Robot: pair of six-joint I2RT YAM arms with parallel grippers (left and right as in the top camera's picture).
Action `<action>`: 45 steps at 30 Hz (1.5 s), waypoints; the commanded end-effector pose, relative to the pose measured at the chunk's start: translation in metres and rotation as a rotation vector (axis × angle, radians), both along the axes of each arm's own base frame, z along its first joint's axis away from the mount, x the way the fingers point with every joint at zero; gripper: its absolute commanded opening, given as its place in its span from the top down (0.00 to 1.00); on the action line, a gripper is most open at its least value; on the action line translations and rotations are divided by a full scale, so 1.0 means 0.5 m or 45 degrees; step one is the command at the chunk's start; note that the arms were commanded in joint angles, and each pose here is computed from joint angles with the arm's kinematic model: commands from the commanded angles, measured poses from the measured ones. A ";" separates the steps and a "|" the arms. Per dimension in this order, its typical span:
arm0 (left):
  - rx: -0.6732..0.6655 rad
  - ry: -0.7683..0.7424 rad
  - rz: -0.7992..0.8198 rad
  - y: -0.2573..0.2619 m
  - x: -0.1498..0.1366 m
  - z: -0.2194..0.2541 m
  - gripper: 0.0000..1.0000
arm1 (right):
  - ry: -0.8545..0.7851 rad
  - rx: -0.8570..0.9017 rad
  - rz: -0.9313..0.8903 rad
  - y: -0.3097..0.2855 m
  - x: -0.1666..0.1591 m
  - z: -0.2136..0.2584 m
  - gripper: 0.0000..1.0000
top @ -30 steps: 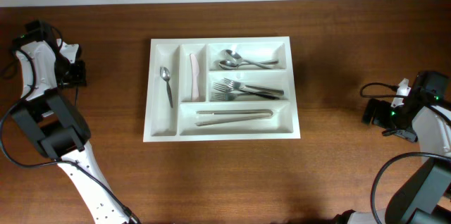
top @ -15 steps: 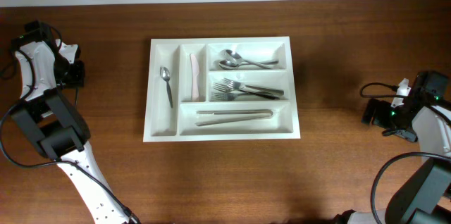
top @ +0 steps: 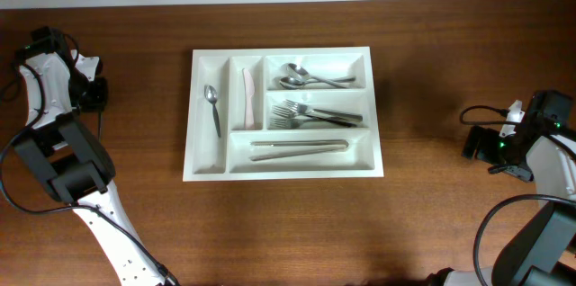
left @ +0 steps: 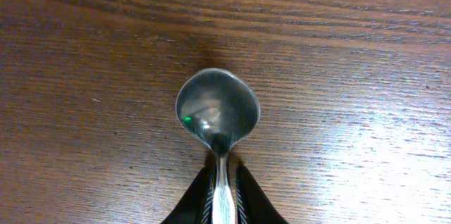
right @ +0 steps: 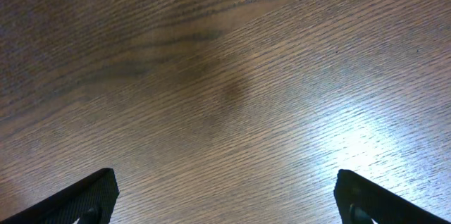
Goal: Pack container
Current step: 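Lower the left gripper onto the spoon and close on its handle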
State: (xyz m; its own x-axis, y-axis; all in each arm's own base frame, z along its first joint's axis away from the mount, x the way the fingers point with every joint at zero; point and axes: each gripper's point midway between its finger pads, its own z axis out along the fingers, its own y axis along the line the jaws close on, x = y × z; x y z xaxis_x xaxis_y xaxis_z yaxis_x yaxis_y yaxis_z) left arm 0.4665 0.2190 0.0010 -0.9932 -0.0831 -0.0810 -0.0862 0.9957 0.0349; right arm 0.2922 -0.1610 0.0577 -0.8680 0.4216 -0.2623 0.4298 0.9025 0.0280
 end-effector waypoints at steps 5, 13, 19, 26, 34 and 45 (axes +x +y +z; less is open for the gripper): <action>-0.001 0.055 0.007 0.012 -0.018 -0.038 0.88 | -0.012 -0.015 -0.020 -0.004 -0.002 0.009 0.01; -0.001 0.055 0.007 0.012 -0.018 -0.038 0.93 | -0.012 -0.015 -0.020 -0.004 -0.002 0.009 0.01; -0.001 0.054 0.007 0.013 -0.017 -0.038 0.98 | -0.012 -0.015 -0.020 -0.004 -0.002 0.009 0.01; 0.000 0.053 0.007 0.013 -0.017 -0.038 0.98 | -0.012 -0.015 -0.020 -0.004 -0.002 0.009 0.01; 0.005 0.042 0.007 0.015 -0.013 -0.038 0.39 | -0.012 -0.015 -0.020 -0.004 -0.002 0.009 0.01; 0.019 0.010 0.010 0.020 -0.001 -0.037 0.37 | -0.012 -0.015 -0.020 -0.004 -0.002 0.009 0.01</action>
State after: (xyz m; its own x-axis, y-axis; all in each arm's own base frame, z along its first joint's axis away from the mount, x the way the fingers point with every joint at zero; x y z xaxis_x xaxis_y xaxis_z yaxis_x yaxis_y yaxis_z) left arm 0.4688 0.2271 0.0017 -0.9915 -0.0871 -0.0968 -0.0927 0.9941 0.0556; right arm 0.2923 -0.1611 0.0577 -0.8679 0.4215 -0.2627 0.4298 0.9025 0.0279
